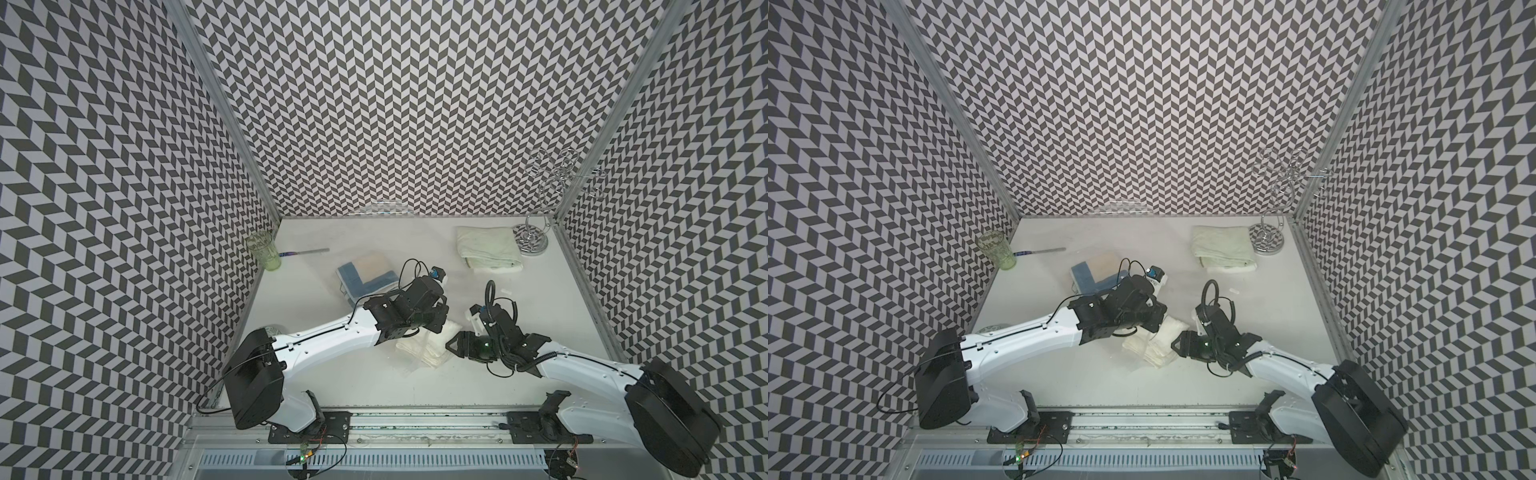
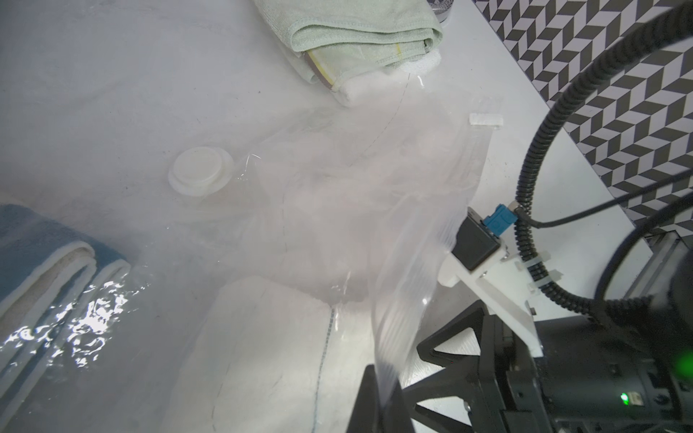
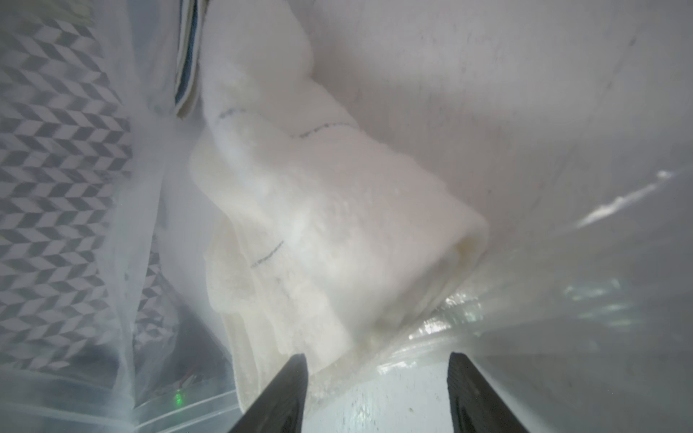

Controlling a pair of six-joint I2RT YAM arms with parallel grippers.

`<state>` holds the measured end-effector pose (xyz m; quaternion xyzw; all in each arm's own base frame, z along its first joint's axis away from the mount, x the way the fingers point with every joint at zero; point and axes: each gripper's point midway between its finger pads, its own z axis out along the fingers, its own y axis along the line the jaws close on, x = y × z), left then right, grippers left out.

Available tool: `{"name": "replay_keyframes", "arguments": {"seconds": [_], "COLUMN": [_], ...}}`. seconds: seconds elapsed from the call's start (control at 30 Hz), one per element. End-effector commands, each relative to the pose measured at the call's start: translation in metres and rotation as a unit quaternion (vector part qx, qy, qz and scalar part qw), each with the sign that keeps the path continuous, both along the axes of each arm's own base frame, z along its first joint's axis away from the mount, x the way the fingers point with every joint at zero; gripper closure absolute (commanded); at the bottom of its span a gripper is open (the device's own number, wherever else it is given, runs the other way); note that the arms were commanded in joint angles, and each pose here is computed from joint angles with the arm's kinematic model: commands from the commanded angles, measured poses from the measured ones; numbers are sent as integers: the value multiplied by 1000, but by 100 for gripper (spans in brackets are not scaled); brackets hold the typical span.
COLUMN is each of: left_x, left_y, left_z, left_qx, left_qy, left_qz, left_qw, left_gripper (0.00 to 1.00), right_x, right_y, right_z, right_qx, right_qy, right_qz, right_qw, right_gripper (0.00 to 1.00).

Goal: Place the folded towel into the vacuum bag
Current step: Place the towel in the vacuum bag.

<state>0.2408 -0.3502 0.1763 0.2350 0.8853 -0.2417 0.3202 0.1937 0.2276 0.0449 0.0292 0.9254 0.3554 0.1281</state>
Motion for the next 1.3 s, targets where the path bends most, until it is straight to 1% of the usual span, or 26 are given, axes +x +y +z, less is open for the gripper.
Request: {"name": "replay_keyframes", "arguments": {"seconds": [0.0, 0.27, 0.37, 0.47, 0.53, 0.6, 0.67, 0.77, 0.83, 0.9, 1.0, 1.1, 1.2, 1.27], "left_x": [-1, -4, -4, -4, -4, -3, -3, -3, -3, -3, -3, -6, -7, -7], "left_y": [-10, -13, -15, -16, -15, -15, -13, -14, -14, -16, -16, -17, -17, -18], "left_z": [8, 9, 9, 10, 10, 11, 11, 11, 11, 13, 13, 12, 10, 10], "left_qx": [-20, -24, -24, -25, -23, -22, -21, -20, -20, -22, -22, -22, -19, -20], "left_qy": [-7, -7, -7, -8, -8, -9, -11, -12, -10, -11, -10, -9, -7, -8], "left_qz": [-8, -15, -17, -17, -16, -15, -14, -15, -15, -16, -16, -19, -20, -20], "left_qw": [1000, 1000, 1000, 1000, 1000, 1000, 1000, 1000, 1000, 1000, 1000, 1000, 1000, 1000], "left_gripper": [100, 100, 100, 100, 100, 100, 100, 100, 100, 100, 100, 100, 100, 100], "right_x": [11, 21, 23, 21, 19, 16, 12, 1, -2, 0, 10, 18, 26, 28], "right_y": [15, 30, 39, 50, 54, 50, 39, 20, 10, 4, 4, 17, 21, 22], "right_z": [11, 29, 28, 24, 25, 30, 33, 22, 12, 4, 0, 3, 2, 3], "right_qx": [51, 97, 111, 121, 119, 110, 86, 46, 34, 35, 51, 75, 75, 77], "right_qy": [-19, -22, -15, -3, 6, 3, 1, 24, 36, 43, 50, 51, 49, 45], "right_qz": [-10, -27, -31, -25, -16, -14, -17, -35, -50, -68, -78, -74, -75, -81], "right_qw": [998, 995, 993, 992, 993, 994, 996, 998, 997, 996, 994, 993, 993, 993], "right_gripper": [45, 71, 76, 77, 76, 72, 63, 49, 42, 38, 35, 35, 38, 42]}}
